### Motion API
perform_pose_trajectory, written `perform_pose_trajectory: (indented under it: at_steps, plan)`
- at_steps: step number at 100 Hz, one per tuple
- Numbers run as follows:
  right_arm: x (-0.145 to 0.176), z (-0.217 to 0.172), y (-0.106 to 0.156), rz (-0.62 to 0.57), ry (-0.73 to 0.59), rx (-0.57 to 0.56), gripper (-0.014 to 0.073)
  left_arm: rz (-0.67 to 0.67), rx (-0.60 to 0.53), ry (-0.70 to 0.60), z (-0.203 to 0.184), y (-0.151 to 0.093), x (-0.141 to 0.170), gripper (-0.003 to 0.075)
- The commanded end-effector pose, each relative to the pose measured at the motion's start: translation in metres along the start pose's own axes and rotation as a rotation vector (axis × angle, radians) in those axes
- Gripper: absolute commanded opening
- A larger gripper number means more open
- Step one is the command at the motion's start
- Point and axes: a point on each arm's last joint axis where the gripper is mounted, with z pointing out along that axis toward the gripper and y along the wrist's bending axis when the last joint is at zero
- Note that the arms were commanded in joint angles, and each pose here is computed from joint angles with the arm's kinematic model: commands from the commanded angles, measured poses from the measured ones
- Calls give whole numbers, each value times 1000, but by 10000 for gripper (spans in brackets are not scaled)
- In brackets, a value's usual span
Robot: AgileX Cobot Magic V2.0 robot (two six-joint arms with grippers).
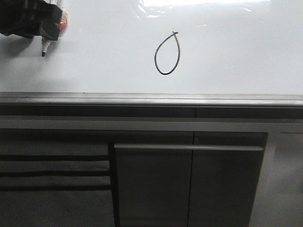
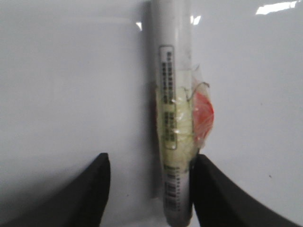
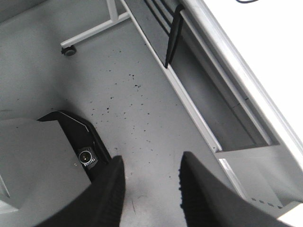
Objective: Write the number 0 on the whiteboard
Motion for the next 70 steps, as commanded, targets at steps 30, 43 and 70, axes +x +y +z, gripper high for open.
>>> perform_pose_trajectory:
  at_steps: [30, 43, 70]
  plan:
    - [18, -42, 23, 268, -167, 283, 248, 54, 129, -48, -142, -11, -34, 447]
    - [42, -38, 27, 459, -317, 444, 248, 62, 116, -154, -193, -13, -11, 447]
    - [99, -13, 32, 667, -296, 644, 206, 53, 73, -308, -251, -14, 54, 302]
